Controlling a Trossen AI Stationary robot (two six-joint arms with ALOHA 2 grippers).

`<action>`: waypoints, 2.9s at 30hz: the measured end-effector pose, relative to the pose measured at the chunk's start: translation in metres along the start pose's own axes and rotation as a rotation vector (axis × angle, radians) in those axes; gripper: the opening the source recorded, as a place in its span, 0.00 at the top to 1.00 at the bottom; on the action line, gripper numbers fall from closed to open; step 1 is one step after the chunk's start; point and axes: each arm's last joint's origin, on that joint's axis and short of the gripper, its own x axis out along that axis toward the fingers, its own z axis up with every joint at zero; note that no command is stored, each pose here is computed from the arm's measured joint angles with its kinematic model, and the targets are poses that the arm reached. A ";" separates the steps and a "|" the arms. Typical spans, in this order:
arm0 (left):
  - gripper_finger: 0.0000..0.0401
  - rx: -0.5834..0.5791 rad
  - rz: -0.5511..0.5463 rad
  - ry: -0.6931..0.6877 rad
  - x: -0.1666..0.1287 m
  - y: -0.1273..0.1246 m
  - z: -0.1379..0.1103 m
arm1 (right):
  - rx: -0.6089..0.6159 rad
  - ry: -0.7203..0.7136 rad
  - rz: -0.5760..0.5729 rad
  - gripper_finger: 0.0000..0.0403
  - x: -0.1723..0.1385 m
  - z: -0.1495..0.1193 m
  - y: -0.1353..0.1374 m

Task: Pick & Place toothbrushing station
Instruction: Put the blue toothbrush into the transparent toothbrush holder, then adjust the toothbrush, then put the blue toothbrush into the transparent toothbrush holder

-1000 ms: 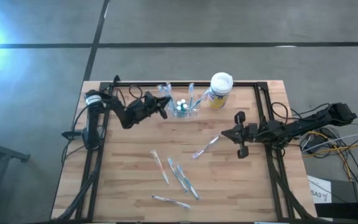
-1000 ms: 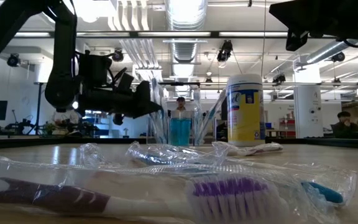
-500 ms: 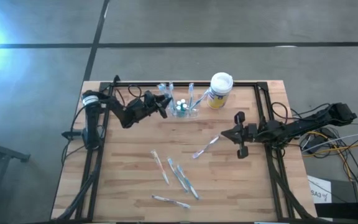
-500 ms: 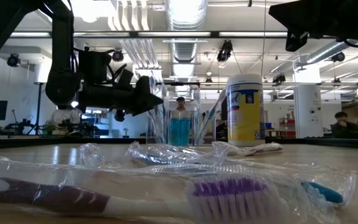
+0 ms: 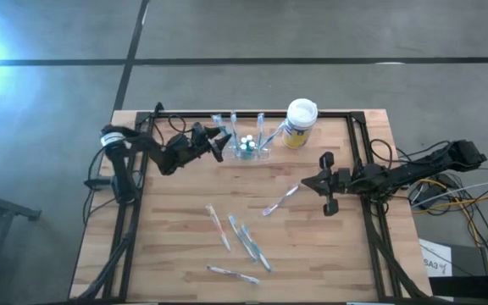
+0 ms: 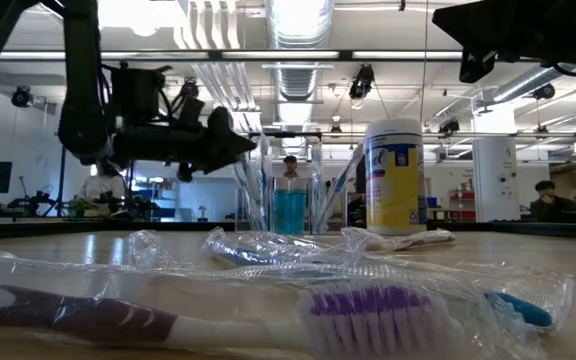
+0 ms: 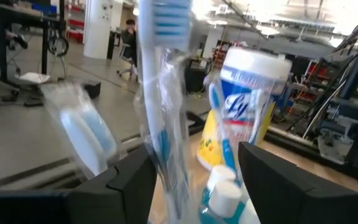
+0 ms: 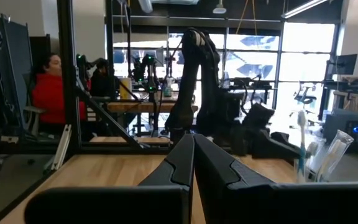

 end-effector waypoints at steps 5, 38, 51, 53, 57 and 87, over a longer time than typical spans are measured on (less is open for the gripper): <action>0.43 0.015 0.027 0.074 -0.004 0.001 0.011 | 0.000 0.000 0.000 0.98 0.000 0.000 0.000; 0.44 0.401 0.009 0.270 0.044 -0.023 0.116 | -0.012 0.015 0.002 0.98 0.001 -0.001 0.000; 0.62 0.433 -0.110 0.247 0.013 -0.033 0.153 | -0.015 0.013 0.000 0.98 0.001 0.000 0.000; 0.76 0.434 -0.110 0.283 0.019 -0.034 0.153 | -0.019 0.011 0.000 0.98 0.001 0.000 0.000; 0.97 0.477 -0.132 0.370 0.038 -0.035 0.152 | -0.026 0.011 -0.001 0.98 0.001 0.000 0.000; 1.00 0.703 0.167 0.827 0.086 -0.031 0.147 | -0.036 0.018 -0.001 0.98 0.001 0.000 0.000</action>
